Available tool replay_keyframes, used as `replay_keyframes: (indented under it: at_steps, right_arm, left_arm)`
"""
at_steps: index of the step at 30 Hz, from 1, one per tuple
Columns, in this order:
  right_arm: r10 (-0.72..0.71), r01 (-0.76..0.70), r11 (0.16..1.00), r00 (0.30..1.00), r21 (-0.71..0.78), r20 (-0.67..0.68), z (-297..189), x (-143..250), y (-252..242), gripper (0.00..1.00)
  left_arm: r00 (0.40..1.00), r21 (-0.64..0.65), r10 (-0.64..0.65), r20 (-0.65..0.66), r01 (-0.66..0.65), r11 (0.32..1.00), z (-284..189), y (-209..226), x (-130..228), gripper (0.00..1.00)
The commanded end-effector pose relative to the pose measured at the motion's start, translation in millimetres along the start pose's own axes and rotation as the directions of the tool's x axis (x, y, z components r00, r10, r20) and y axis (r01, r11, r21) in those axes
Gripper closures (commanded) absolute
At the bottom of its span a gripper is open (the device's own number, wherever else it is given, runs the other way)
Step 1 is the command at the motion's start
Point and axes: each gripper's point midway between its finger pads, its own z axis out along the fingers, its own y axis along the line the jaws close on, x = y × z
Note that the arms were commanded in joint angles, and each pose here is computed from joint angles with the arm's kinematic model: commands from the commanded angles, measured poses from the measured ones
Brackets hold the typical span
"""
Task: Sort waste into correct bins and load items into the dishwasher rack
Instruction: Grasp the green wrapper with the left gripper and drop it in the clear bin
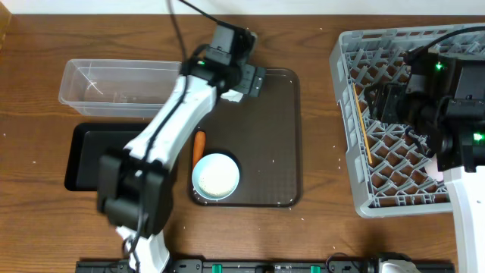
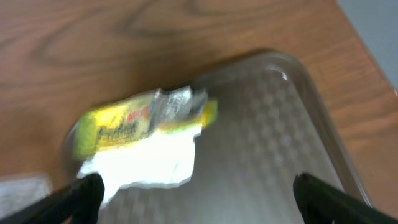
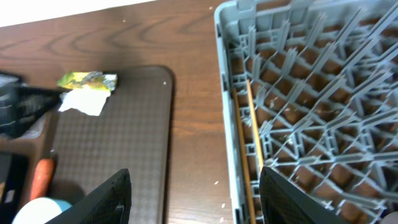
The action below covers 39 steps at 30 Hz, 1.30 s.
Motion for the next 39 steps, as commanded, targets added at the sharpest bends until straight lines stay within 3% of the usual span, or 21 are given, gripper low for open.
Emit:
replay_keyframes:
  at_steps: [1, 7, 8, 10, 12, 13, 15, 19, 23, 31, 34, 36, 39]
  right_arm:
    - [0.038, -0.04, 0.998, 0.999, -0.039, -0.029, -1, 5, 8, 0.42]
    - [0.046, -0.048, 0.998, 0.997, -0.032, -0.064, -1, 14, 7, 0.43]
    - [0.046, -0.049, 0.998, 0.997, -0.031, -0.067, -1, 14, 7, 0.43]
    - [0.047, -0.05, 0.998, 0.996, -0.031, -0.071, -1, 15, 6, 0.43]
    - [0.049, -0.051, 0.998, 0.996, -0.03, -0.075, -1, 16, 6, 0.43]
    - [0.049, -0.051, 0.998, 0.996, -0.029, -0.079, -1, 17, 6, 0.43]
    - [0.05, -0.052, 0.998, 0.995, -0.027, -0.085, -1, 19, 6, 0.43]
    - [0.05, -0.053, 0.998, 0.995, -0.028, -0.085, -1, 19, 6, 0.44]
    - [0.05, -0.053, 0.998, 0.995, -0.027, -0.086, -1, 19, 6, 0.44]
    - [0.049, -0.052, 0.998, 0.995, -0.027, -0.085, -1, 19, 6, 0.43]
    - [0.046, -0.048, 0.998, 0.995, -0.027, -0.085, -1, 19, 6, 0.43]
    - [0.046, -0.048, 0.998, 0.995, -0.027, -0.085, -1, 19, 6, 0.43]
    - [0.046, -0.048, 0.998, 0.995, -0.027, -0.084, -1, 19, 6, 0.43]
  left_arm:
    - [0.998, 0.003, 0.057, -0.015, -0.057, 0.998, 34, -1, 7, 0.02]
    - [0.989, 0.002, 0.15, -0.006, -0.15, 0.989, 87, 2, 17, 0.0]
    - [0.989, 0.003, 0.149, -0.01, -0.149, 0.989, 92, 2, 19, 0.05]
    - [0.989, 0.002, 0.149, -0.023, -0.149, 0.989, 102, 3, 26, 0.26]
    - [0.989, 0.001, 0.147, -0.026, -0.147, 0.989, 104, 4, 27, 0.63]
    - [0.989, 0.0, 0.147, -0.016, -0.147, 0.989, 101, 3, 23, 0.75]
    - [0.99, -0.005, 0.138, 0.019, -0.138, 0.99, 90, 3, 11, 0.85]
    - [0.985, -0.012, 0.142, 0.094, -0.141, 0.99, 52, 0, -18, 0.94]
    - [0.985, -0.042, 0.14, 0.099, -0.136, 0.99, -1, 4, -28, 0.94]
    - [0.999, -0.393, 0.04, -0.001, -0.037, 0.919, -72, 108, -7, 0.94]
    - [0.983, -0.442, -0.178, 0.046, 0.18, 0.879, -79, 150, 7, 0.94]
    - [0.916, -0.456, -0.381, 0.125, 0.394, 0.798, -84, 176, 19, 0.94]
    - [0.805, -0.455, -0.55, 0.224, 0.585, 0.671, -92, 207, 29, 0.94]
